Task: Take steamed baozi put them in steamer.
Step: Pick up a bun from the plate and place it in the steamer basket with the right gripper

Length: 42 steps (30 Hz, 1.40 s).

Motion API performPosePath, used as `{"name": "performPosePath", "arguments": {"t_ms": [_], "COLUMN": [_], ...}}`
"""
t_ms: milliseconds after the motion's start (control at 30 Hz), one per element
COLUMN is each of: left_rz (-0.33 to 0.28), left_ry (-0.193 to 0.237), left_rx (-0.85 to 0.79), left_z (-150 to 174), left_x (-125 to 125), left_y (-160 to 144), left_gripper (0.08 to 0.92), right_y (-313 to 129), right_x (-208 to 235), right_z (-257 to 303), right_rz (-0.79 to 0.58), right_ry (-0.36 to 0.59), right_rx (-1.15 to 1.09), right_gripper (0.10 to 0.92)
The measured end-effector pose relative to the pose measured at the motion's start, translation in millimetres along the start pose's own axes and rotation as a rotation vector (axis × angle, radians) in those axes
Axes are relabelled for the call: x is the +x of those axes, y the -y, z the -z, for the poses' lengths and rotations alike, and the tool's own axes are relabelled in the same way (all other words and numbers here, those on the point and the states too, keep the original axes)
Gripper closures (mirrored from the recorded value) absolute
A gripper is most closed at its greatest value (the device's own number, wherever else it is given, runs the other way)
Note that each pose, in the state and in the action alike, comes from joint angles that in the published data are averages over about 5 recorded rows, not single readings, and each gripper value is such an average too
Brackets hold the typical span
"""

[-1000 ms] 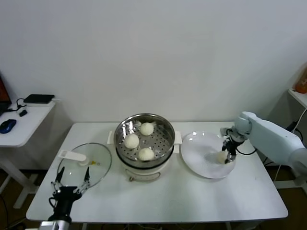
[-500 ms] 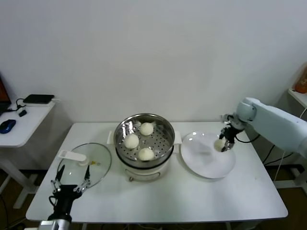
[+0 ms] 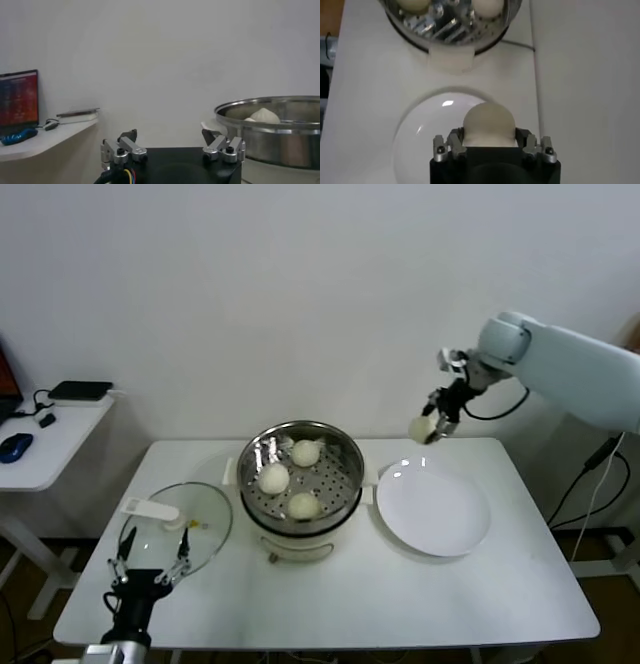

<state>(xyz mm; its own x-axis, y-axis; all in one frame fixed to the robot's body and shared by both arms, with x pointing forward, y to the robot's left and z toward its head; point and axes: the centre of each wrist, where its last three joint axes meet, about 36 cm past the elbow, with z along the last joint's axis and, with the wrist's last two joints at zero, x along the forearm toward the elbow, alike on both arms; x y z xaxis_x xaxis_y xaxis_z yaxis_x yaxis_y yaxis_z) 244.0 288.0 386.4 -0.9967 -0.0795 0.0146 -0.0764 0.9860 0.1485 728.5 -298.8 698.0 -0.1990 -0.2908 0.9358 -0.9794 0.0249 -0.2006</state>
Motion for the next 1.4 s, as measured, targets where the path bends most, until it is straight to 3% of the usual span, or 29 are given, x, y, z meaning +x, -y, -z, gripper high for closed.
{"name": "performPosePath", "arguments": {"t_ms": [267, 567, 1033, 1400], "left_rz": [0.006, 0.015, 0.016, 0.016], "left_ry": [0.005, 0.009, 0.005, 0.003], "left_rx": [-0.003, -0.009, -0.008, -0.007], "left_z": [2.5, 4.4, 3.3, 1.7], "left_x": [1.1, 3.5, 3.0, 2.8], "left_y": [-1.3, -4.8, -4.9, -4.7], "left_gripper": [0.177, 0.177, 0.177, 0.177], "right_y": [8.8, -1.1, -23.5, -31.2], "right_x": [0.0, -44.0, -123.1, -150.9], "right_z": [86.7, 156.4, 161.7, 154.3], "right_rz": [0.017, 0.081, 0.17, 0.193], "right_ry": [0.077, 0.099, 0.056, 0.029], "right_rx": [0.076, 0.155, 0.179, 0.177], "right_gripper": [0.347, 0.336, 0.335, 0.329]}}
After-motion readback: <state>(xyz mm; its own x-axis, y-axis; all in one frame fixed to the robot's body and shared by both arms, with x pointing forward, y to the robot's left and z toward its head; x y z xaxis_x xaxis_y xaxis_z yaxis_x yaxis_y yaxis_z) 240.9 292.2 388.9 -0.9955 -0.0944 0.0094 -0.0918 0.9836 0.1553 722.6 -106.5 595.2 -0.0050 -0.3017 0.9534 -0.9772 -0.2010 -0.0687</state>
